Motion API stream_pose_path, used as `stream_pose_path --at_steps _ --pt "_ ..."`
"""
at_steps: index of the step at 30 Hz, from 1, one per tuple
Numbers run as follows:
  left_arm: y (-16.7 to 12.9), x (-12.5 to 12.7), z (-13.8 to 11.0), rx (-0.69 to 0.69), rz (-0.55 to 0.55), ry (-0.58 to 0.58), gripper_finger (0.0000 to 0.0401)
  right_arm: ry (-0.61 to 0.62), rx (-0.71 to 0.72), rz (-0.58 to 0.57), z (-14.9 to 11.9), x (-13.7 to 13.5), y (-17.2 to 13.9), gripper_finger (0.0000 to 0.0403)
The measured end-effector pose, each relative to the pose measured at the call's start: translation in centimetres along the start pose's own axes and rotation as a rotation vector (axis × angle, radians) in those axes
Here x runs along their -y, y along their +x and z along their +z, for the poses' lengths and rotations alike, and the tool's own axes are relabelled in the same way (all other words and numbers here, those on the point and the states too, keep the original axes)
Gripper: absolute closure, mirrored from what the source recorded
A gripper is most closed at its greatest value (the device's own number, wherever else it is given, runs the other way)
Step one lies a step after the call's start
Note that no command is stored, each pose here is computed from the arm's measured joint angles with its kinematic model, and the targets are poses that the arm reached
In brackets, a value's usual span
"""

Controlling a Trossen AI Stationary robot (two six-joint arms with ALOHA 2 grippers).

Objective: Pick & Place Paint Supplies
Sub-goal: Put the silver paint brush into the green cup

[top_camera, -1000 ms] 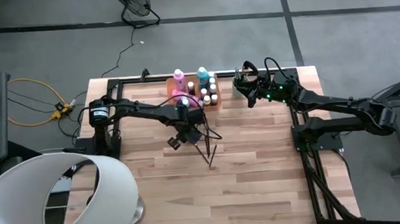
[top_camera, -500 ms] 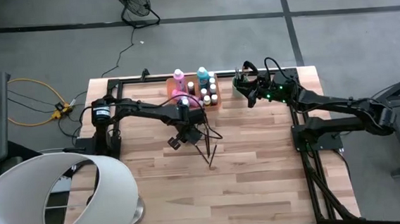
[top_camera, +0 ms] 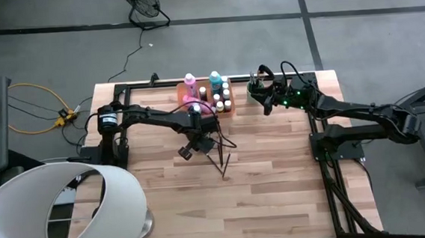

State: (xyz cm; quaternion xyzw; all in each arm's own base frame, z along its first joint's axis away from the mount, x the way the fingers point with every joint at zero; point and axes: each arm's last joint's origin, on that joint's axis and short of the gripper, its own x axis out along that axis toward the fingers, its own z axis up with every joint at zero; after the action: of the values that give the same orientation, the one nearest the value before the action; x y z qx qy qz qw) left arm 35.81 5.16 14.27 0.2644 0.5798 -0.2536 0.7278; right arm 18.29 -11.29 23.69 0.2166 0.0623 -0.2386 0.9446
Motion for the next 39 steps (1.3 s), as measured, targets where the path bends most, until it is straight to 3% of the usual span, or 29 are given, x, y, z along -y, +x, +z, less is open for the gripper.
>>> stream_pose_path --at_steps 9,19,28,39 --pt "-2.4 -1.3 0.9 -0.129 0.059 -0.063 0.0401 0.073 -0.057 0.133 -0.2 -0.5 0.0 0.0237" --pt "-9.3 -3.5 3.5 -0.177 0.209 -0.049 0.0401 0.067 -0.071 0.245 -0.8 -3.0 -0.1 0.0237" --pt "-14.9 -3.4 7.6 -0.22 0.47 0.161 0.0401 0.203 -0.163 0.375 -1.3 -4.3 -0.3 0.0237" --pt "-17.7 -3.5 11.3 -0.289 0.808 0.404 0.0401 0.446 -0.351 0.457 -2.3 -4.4 0.5 0.0237"
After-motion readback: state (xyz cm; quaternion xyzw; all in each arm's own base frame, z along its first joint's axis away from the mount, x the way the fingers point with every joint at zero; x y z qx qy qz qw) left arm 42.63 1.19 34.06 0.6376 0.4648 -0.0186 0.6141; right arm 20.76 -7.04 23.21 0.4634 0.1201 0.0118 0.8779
